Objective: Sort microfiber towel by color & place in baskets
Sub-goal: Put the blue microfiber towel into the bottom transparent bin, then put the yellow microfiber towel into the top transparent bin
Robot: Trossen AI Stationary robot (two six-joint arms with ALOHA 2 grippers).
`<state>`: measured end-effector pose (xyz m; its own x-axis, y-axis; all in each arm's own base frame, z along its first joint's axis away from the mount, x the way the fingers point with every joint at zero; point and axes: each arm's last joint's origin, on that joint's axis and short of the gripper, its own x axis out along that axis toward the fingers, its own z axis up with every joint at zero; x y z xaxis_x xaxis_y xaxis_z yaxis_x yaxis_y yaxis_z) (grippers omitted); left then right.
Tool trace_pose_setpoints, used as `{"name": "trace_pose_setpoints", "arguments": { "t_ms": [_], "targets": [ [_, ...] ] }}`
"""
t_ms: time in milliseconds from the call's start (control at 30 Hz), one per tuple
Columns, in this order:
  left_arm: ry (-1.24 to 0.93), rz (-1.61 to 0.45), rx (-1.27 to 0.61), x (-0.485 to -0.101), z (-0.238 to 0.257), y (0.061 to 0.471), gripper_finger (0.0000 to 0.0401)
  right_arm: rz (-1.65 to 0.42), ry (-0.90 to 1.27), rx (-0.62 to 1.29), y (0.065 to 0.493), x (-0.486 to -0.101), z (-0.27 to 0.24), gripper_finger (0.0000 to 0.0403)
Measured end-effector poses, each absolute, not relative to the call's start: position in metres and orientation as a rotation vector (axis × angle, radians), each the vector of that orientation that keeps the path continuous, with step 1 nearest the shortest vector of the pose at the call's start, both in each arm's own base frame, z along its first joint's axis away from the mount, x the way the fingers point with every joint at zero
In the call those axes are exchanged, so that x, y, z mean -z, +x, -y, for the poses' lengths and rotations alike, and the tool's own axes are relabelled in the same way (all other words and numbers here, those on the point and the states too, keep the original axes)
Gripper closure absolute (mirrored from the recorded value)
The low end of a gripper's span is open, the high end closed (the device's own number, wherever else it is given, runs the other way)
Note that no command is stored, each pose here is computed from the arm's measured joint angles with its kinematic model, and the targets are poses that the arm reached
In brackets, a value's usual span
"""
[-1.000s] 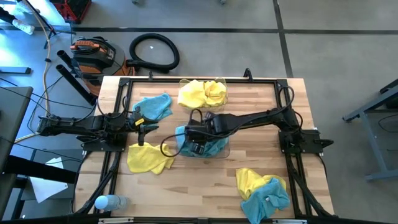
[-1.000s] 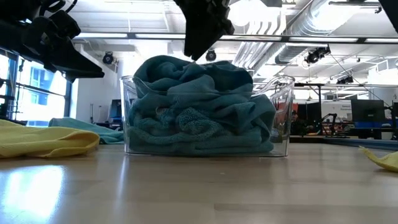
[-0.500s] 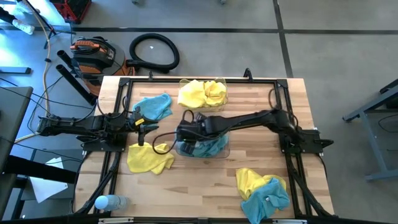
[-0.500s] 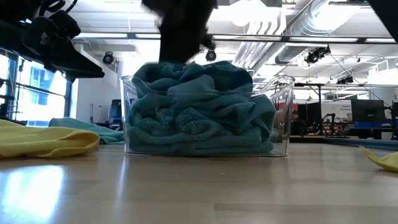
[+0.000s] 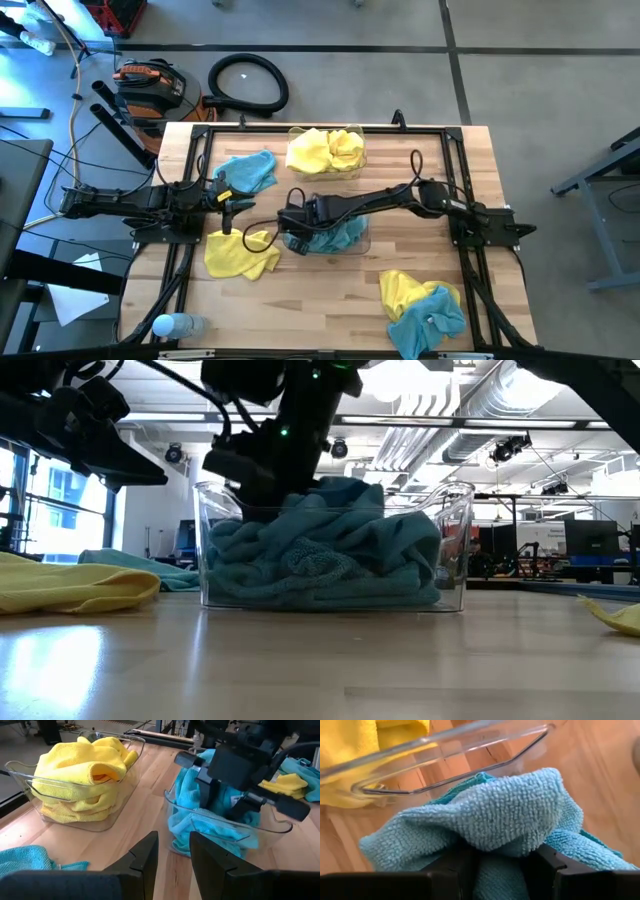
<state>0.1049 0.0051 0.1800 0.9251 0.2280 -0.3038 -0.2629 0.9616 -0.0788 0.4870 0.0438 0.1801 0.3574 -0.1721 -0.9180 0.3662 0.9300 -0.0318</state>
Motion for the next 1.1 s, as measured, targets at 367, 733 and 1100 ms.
{"name": "trace_pose_setpoints", "arguments": {
  "t_ms": [367, 733, 1100],
  "targets": [
    [-0.119, -0.297, -0.252, -0.180, -0.005, 0.105, 0.0300, -1.047, 0.174, 0.398, 0.465, -0.247, -0.041, 0.0273],
    [-0.119, -0.303, -0.253, -0.179, -0.005, 0.105, 0.0300, -1.071, 0.025, 0.478, 0.421, -0.300, -0.048, 0.0273],
    [-0.162, -0.299, -0.258, -0.179, -0.005, 0.105, 0.0300, -0.934, 0.194, 0.587, 0.306, -0.283, -0.054, 0.0273]
  ]
}}
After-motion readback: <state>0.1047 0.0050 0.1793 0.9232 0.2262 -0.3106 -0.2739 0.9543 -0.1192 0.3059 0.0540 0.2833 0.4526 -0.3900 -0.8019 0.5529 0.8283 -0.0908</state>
